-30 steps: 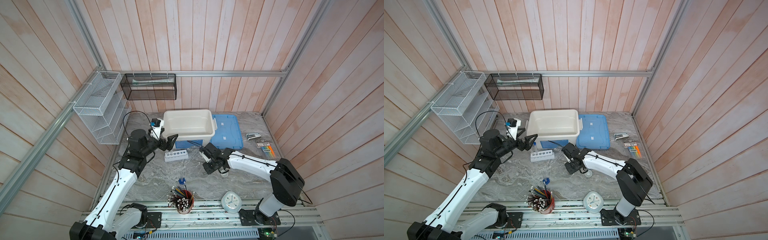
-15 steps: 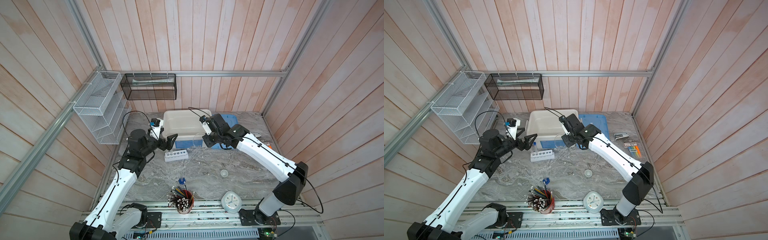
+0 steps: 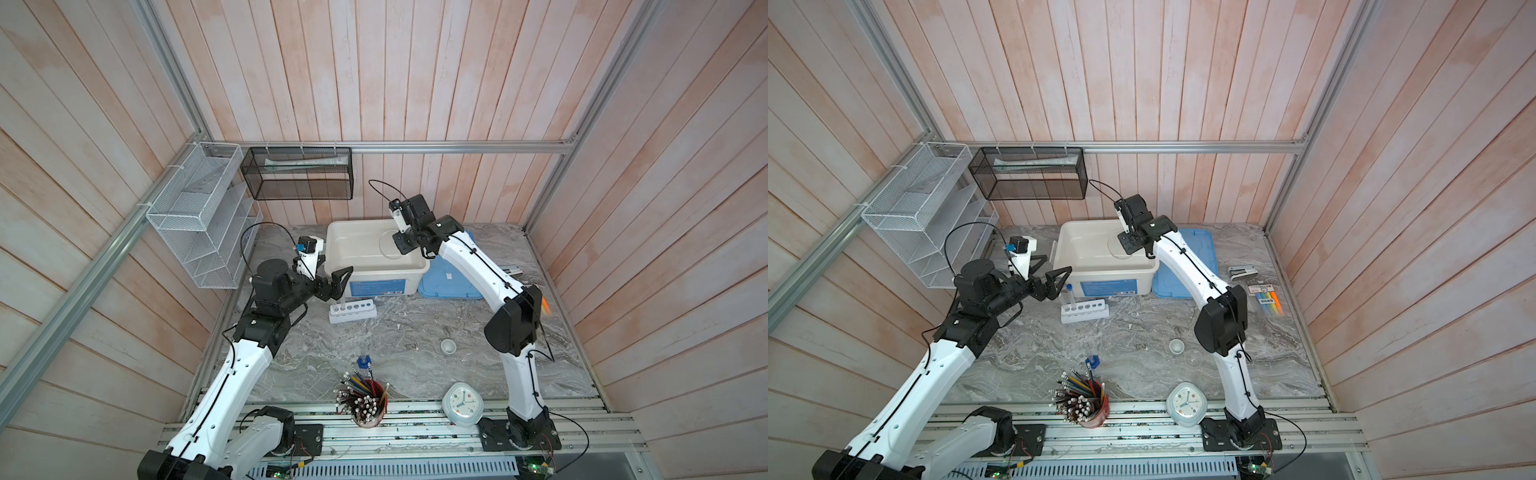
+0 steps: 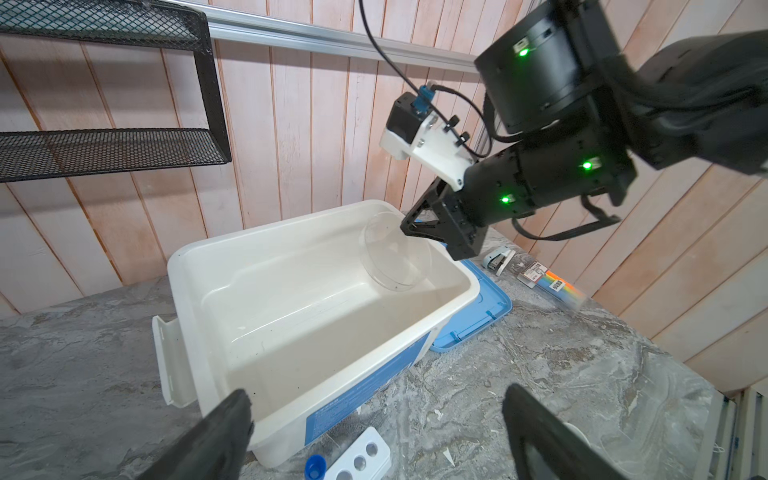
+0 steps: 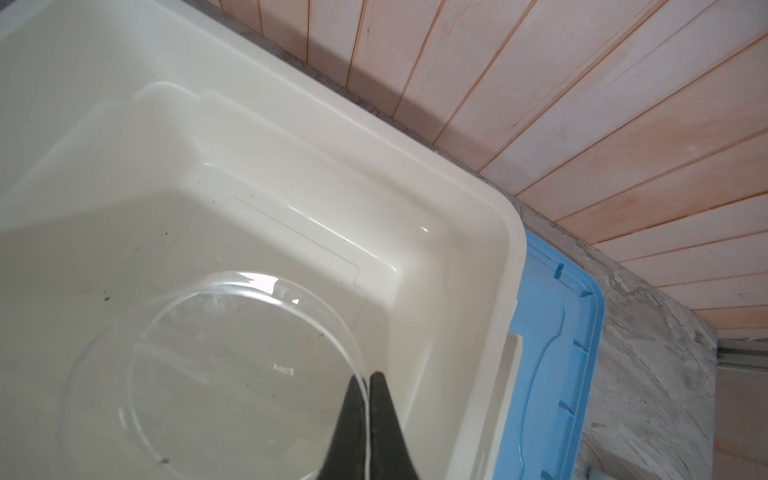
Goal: Organize the chemistry lab equipment
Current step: 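Lift the petri dish with the right gripper and carry it over the white tub, then lower the petri dish into the white tub with the right gripper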
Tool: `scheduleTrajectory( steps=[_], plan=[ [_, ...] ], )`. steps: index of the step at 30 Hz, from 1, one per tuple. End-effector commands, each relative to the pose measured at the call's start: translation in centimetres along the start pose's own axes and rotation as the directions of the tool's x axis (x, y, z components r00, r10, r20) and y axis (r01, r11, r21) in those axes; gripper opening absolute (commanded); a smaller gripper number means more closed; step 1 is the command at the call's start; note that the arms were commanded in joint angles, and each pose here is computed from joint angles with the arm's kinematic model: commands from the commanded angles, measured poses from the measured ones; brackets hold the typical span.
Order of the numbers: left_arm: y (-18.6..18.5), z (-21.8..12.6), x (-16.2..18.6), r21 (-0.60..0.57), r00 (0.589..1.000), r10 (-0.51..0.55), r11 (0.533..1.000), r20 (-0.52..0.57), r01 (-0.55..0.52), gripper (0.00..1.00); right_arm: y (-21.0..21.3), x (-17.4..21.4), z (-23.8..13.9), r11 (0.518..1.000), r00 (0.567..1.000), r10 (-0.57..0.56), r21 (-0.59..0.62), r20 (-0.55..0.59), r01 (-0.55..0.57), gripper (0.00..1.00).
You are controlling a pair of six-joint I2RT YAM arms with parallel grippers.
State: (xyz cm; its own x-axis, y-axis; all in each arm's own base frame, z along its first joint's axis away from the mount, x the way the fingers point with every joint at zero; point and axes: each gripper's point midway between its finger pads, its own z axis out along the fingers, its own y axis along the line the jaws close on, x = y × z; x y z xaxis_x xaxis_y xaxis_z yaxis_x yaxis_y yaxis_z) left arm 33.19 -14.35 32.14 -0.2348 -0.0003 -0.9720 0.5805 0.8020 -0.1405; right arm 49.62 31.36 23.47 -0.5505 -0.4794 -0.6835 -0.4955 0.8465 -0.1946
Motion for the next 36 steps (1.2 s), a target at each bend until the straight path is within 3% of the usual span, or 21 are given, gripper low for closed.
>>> scheduleTrajectory(
  steps=[1, 10, 36],
  plan=[
    [0.1, -0.2, 0.1, 0.006, 1.0, -0.014, 1.0, 0.01, 0.014, 0.96, 1.2, -0.7, 2.1, 0.999, 1.0, -0.03, -0.041, 0.0, 0.03, 0.0],
    [1.0, 0.1, 0.3, 0.008, 0.998, -0.057, 0.998, 0.01, 0.057, 0.96, 4.1, -0.1, 7.7, 0.991, 1.0, -0.025, -0.131, 0.013, 0.027, 0.0],
    [1.7, 0.2, 0.6, -0.002, 0.997, -0.073, 0.997, 0.002, 0.073, 0.96, 12.8, 1.9, 14.9, 0.943, 0.992, -0.081, -0.314, 0.099, 0.108, 0.02]
  ],
)
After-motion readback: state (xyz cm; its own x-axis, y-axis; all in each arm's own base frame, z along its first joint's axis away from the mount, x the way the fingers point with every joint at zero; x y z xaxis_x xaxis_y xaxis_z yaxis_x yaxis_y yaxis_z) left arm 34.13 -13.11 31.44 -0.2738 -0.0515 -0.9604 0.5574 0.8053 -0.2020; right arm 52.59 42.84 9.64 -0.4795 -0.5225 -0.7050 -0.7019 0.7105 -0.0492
